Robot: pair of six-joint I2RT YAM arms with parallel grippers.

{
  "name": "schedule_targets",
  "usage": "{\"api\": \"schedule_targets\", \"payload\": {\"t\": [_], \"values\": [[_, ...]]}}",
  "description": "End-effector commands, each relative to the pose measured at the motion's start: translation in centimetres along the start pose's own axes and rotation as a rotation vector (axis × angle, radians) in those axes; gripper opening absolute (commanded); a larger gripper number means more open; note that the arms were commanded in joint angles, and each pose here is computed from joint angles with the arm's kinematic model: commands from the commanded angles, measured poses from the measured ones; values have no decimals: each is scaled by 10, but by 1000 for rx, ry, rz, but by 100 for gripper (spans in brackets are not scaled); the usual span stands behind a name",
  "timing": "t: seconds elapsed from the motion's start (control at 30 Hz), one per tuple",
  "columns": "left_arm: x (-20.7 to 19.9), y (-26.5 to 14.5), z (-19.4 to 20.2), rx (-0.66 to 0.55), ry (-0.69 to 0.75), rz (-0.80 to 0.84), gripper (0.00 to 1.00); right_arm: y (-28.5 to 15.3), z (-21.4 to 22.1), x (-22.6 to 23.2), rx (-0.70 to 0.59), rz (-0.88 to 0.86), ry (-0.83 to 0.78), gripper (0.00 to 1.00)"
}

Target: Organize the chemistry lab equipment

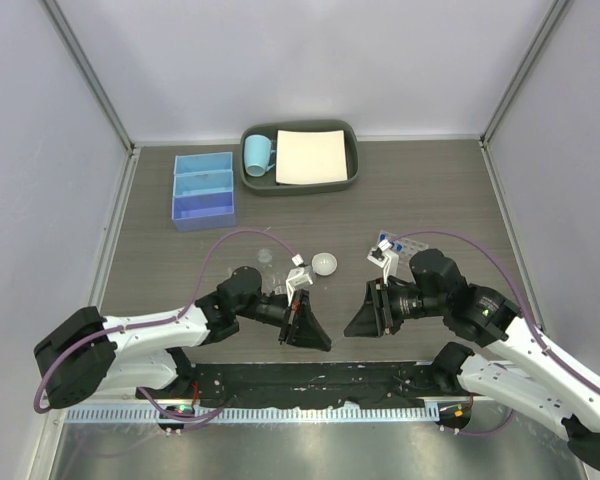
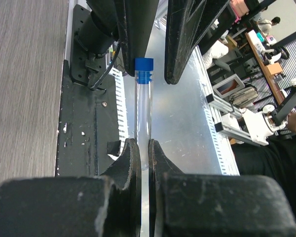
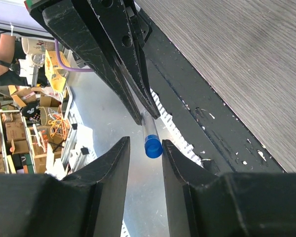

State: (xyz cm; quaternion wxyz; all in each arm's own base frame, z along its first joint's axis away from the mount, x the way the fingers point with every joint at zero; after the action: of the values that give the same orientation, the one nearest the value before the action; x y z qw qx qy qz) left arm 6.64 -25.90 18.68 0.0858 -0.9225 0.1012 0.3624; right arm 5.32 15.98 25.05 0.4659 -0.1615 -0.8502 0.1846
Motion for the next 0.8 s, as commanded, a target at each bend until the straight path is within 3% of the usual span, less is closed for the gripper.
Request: {"api": "schedule_targets", "payload": {"t": [0.0, 0.4, 0.53, 0.6, 0.7, 0.73, 0.77], "values": [[-4, -1, -6, -25, 38, 34, 0, -1, -9, 12, -34, -50, -29, 38], [-3, -2, -7, -30, 34, 36, 0, 2, -10, 14, -36, -52, -35, 29], [-3, -1, -8, -31, 32, 37, 3, 2, -12, 15, -40, -50, -37, 21], [-1, -1, -8, -34, 16, 16, 14, 1, -13, 16, -47, -41, -42, 17], [2, -2, -12, -52, -5, -60, 44, 0, -16, 14, -58, -1, -51, 16], [1, -1, -18, -65, 1, -79, 60, -1, -17, 13, -55, 15, -52, 15], [-3, -3, -23, -79, 11, -101, 64, -1, -17, 12, -57, 38, -52, 15]]}}
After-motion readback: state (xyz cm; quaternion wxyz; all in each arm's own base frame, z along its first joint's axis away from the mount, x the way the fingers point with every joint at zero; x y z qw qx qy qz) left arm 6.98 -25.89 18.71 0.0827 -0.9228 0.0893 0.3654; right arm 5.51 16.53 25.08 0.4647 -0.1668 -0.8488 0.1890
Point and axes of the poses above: each gripper's point midway between its finger pads, its own y axis out along the fingers, its own x axis along the line the jaws close on, z = x × y, the point moved 8 cm from there along -y, back along the fingers, and after that the axes turned 2 degrees about -y, right-handed, at the moved point
